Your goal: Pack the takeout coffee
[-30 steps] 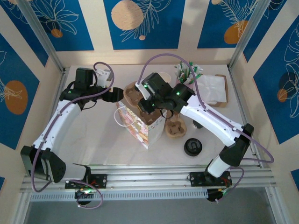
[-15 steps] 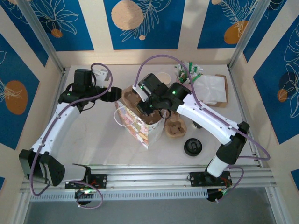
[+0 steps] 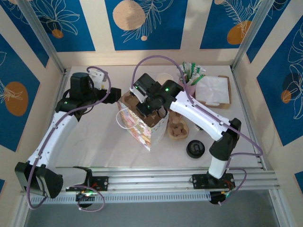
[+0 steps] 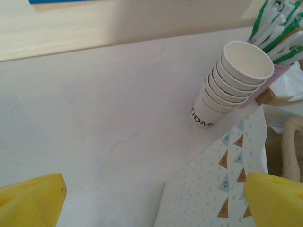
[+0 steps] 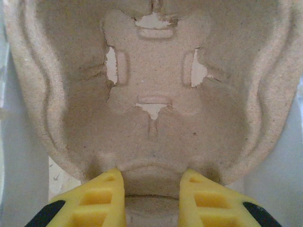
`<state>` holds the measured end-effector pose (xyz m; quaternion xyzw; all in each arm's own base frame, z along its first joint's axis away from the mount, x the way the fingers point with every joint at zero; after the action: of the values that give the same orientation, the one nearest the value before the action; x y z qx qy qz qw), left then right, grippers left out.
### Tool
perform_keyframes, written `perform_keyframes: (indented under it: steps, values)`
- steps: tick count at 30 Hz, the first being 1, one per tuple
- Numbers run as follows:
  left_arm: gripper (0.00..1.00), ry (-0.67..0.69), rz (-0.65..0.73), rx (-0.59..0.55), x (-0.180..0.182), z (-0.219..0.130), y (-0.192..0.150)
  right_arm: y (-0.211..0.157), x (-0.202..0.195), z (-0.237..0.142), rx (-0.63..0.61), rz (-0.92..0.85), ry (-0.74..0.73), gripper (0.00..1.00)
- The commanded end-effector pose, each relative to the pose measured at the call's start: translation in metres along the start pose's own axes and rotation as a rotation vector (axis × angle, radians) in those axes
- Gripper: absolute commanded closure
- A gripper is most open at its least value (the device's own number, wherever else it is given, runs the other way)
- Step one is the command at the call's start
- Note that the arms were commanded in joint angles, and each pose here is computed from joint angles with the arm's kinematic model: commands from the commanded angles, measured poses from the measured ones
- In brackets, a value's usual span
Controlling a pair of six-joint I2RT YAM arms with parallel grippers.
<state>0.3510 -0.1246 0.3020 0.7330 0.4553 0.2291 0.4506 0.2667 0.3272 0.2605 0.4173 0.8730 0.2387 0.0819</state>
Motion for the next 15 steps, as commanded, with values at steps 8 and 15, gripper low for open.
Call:
perform_keyframes:
  steps: [8,15]
  values:
    - [0.04,0.005,0.027,-0.047,0.001,-0.006,0.006,-0.001,0.003,-0.009,0.019,-0.031,0.008,0.76]
    - [0.11,-0.147,-0.003,0.053,-0.020,0.001,-0.002,0.004,0.003,-0.014,-0.020,-0.048,-0.012,0.76]
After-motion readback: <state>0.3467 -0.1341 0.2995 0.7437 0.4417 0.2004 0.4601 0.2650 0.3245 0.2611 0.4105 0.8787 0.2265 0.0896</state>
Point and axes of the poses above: each hand's point on the last joint's axis, 136 mm out from that joint toward the fingers, its own z axis out along the fingers, its own x axis along the line the jaws close on, y = z × x, the point moved 1 cm from there along -z, back along the fingers, and after that the axes turned 7 degrees about z, right-handed, at the moved point
